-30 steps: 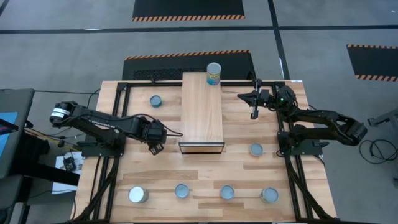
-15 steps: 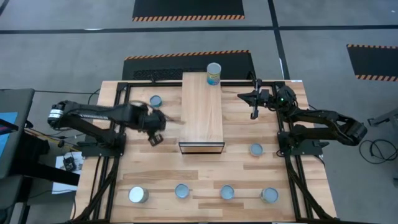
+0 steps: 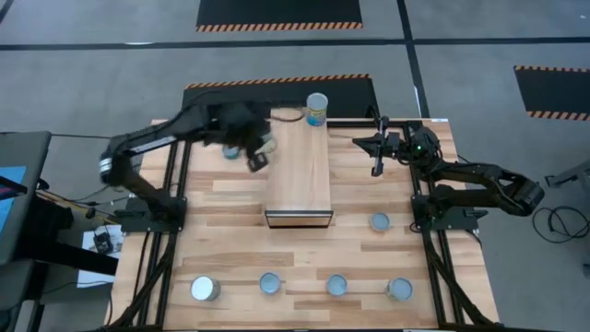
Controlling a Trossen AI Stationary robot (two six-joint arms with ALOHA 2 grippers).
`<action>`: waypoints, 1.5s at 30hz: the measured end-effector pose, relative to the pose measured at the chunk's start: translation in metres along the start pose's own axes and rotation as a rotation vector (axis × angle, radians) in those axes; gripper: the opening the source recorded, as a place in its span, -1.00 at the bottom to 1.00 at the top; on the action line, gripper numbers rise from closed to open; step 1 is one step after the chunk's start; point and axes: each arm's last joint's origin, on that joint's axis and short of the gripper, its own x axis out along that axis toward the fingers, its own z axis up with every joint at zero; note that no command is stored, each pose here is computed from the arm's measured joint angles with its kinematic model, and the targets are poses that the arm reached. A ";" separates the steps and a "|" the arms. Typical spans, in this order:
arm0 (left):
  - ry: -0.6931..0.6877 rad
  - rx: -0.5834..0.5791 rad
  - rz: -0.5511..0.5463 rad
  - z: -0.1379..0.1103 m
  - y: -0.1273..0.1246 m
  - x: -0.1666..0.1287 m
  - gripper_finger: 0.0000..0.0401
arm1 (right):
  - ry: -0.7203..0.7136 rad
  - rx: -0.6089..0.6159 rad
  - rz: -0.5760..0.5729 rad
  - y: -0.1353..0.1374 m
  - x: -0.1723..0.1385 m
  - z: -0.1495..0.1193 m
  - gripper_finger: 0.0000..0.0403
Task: Pick and place cans onto a shelf
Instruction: Put the canned chicken soup on the shelf
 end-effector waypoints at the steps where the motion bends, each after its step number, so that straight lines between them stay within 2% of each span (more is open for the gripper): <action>1: -0.002 0.026 -0.010 0.010 0.000 0.007 -1.00 | -0.001 0.000 0.000 0.000 0.000 0.000 -0.95; 4: -0.010 0.092 -0.040 0.038 0.000 0.028 -1.00 | 0.000 0.000 0.000 0.000 0.000 0.000 -0.95; 8: -0.004 0.164 -0.049 0.061 -0.005 0.057 -1.00 | -0.001 0.000 0.000 0.000 0.000 0.000 -0.95; 18: -0.003 0.210 -0.064 0.088 -0.014 0.107 -1.00 | -0.001 -0.005 0.000 0.000 0.000 0.000 -0.95; 37: -0.059 0.148 -0.076 0.094 -0.006 0.116 -0.94 | -0.016 -0.011 0.002 0.000 0.000 0.002 -0.95; 45: -0.084 0.145 -0.044 0.097 -0.006 0.115 -0.79 | -0.016 -0.011 0.003 0.000 0.000 0.002 -0.95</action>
